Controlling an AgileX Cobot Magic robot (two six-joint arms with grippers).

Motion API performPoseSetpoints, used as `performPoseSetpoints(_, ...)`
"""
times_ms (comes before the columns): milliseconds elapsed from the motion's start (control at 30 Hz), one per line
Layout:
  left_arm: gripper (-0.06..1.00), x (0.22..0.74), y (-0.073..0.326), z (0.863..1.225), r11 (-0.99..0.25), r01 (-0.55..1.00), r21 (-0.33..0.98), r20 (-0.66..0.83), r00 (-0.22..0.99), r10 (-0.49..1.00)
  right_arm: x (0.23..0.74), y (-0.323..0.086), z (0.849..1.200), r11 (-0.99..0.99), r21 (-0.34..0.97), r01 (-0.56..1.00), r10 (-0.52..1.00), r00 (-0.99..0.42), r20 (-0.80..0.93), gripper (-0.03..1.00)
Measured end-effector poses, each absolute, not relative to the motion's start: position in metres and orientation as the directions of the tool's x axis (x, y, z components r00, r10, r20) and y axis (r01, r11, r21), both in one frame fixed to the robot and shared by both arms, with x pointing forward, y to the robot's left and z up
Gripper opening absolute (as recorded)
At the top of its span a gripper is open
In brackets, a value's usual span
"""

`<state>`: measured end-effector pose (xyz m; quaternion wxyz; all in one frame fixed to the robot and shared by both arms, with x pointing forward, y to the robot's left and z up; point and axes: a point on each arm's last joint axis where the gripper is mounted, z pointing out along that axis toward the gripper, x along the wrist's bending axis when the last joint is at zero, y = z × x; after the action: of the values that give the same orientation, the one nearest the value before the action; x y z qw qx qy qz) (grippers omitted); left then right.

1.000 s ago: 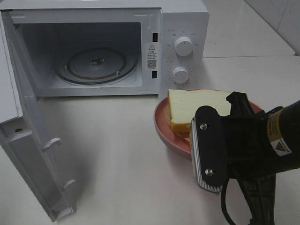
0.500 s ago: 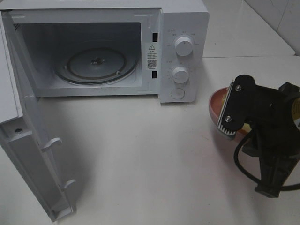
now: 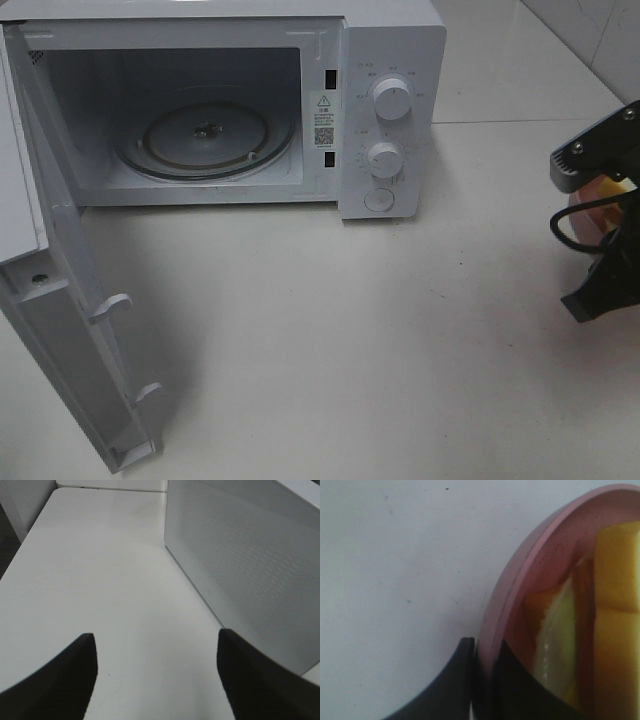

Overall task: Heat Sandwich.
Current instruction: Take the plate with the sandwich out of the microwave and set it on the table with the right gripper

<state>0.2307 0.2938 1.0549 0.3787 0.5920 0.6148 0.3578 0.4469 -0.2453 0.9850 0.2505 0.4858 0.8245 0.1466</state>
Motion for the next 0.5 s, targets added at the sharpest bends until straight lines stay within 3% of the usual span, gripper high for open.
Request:
performPoseSetpoints(267, 0.65, 0.231, 0.294, 1.055, 0.043, 0.457, 0.888, -0.042, -0.012, 0.999, 0.461, -0.271, 0.980, 0.259, 0.524, 0.811, 0.963, -0.178, -0.201, 0.08)
performPoseSetpoints(500, 0.65, 0.231, 0.294, 1.055, 0.043, 0.457, 0.888, -0.042, -0.012, 0.999, 0.481, -0.281, 0.967, 0.223, 0.475, 0.851, 0.968, -0.138, -0.208, 0.08)
